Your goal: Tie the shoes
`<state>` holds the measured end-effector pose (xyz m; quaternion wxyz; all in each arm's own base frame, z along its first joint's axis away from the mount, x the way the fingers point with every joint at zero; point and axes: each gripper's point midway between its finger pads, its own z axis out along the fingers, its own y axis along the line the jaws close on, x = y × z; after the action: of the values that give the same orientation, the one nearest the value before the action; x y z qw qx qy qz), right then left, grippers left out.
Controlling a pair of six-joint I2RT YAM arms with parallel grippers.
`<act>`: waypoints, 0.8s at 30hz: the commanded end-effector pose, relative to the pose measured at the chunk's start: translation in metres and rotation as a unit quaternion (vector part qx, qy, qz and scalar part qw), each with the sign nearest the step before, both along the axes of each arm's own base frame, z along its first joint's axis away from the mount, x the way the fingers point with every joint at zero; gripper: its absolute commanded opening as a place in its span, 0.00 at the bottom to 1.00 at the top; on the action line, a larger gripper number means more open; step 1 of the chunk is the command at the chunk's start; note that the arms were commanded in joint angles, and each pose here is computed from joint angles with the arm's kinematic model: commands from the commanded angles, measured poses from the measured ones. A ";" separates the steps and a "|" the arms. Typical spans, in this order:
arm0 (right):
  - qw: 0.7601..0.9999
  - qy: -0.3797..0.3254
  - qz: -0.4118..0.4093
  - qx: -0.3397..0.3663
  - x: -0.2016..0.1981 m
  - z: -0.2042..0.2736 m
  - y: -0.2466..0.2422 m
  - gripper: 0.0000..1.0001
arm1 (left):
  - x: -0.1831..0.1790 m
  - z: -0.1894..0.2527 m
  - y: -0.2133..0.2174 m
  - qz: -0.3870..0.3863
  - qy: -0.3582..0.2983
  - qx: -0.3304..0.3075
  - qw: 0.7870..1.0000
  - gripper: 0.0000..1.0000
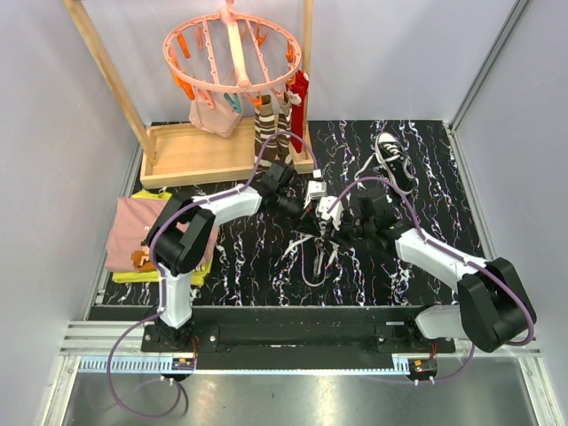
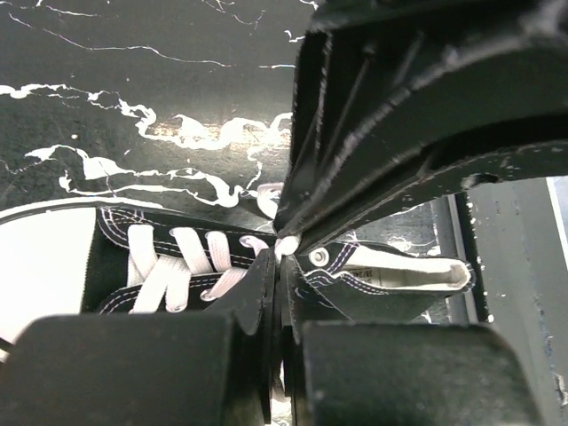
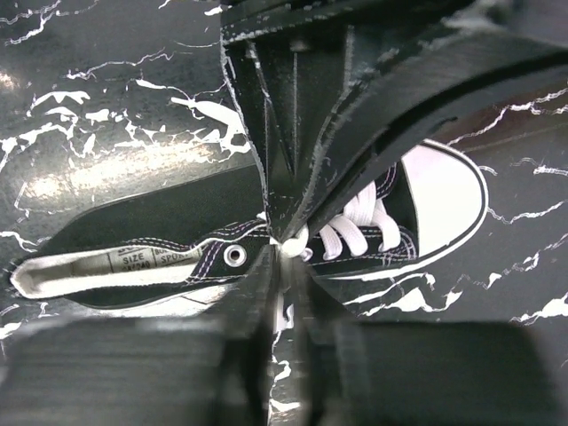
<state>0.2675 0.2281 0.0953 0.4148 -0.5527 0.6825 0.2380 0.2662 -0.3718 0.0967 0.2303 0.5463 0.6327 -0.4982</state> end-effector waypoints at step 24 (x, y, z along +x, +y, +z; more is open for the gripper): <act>0.953 0.260 -0.119 0.105 0.005 0.044 -0.018 0.34 | 0.007 0.024 0.000 -0.016 -0.266 -0.023 0.964 0.00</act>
<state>0.2682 0.2006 0.1224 0.3274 -0.3763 0.7966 0.3415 0.2600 -0.3647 0.0971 0.3212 0.6348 0.5732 -0.4066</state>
